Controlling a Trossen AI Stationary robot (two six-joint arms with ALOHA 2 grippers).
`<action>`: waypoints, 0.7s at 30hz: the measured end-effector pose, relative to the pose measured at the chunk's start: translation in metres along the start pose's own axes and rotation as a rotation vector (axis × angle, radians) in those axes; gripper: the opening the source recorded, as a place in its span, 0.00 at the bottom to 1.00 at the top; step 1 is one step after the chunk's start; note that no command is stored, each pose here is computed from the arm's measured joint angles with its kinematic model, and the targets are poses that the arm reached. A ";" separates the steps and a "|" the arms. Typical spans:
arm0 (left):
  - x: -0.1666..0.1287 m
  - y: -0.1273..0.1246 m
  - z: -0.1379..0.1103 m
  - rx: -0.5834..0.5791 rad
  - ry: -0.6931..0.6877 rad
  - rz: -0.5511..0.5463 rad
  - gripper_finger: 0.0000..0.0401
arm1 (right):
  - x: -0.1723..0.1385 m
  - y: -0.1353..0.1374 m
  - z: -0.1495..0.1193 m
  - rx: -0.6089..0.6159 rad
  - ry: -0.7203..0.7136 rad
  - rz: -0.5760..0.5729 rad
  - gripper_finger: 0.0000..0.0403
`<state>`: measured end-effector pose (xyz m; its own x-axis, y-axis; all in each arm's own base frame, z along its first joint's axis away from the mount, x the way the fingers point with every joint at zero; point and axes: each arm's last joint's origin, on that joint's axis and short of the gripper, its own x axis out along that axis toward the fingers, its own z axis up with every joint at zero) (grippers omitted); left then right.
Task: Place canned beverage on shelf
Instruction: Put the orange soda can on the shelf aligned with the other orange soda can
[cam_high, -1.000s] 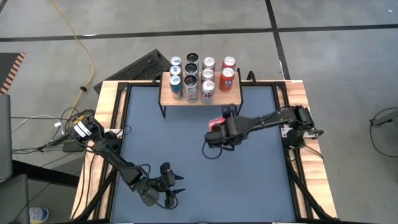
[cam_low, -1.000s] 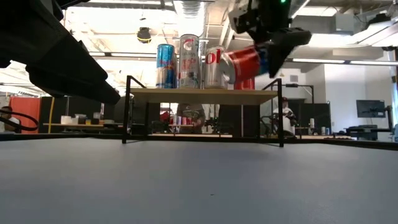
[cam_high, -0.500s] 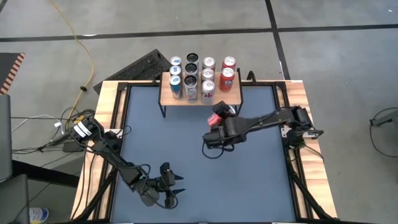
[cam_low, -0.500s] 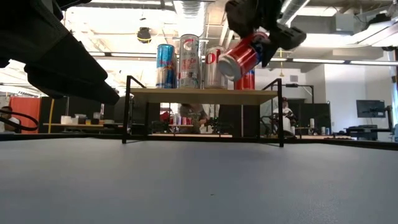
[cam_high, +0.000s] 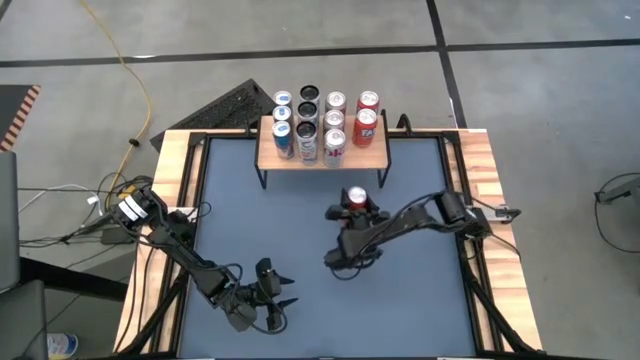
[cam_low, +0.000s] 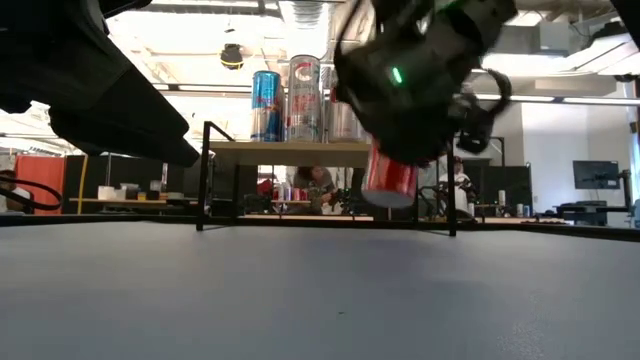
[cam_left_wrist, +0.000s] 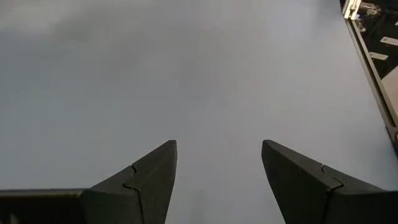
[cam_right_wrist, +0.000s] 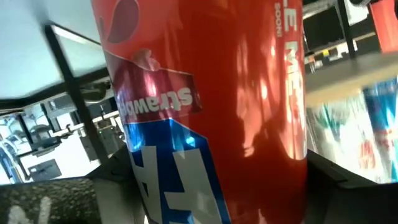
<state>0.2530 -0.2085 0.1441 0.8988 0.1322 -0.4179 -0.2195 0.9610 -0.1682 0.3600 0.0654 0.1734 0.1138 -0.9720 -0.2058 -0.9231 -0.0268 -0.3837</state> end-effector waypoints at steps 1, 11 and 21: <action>0.000 0.000 0.000 0.000 -0.002 0.002 0.56 | -0.001 0.003 0.007 -0.013 0.003 -0.005 0.65; 0.000 0.001 0.001 -0.001 -0.024 0.029 0.56 | -0.008 0.017 0.040 -0.124 -0.008 0.009 0.65; 0.000 0.001 0.001 -0.005 -0.036 0.045 0.56 | -0.013 0.026 0.059 -0.092 -0.003 0.006 0.74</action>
<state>0.2531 -0.2070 0.1448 0.9008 0.1842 -0.3932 -0.2623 0.9525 -0.1545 0.3559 0.0910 0.1130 0.1090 -0.9715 -0.2107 -0.9537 -0.0423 -0.2979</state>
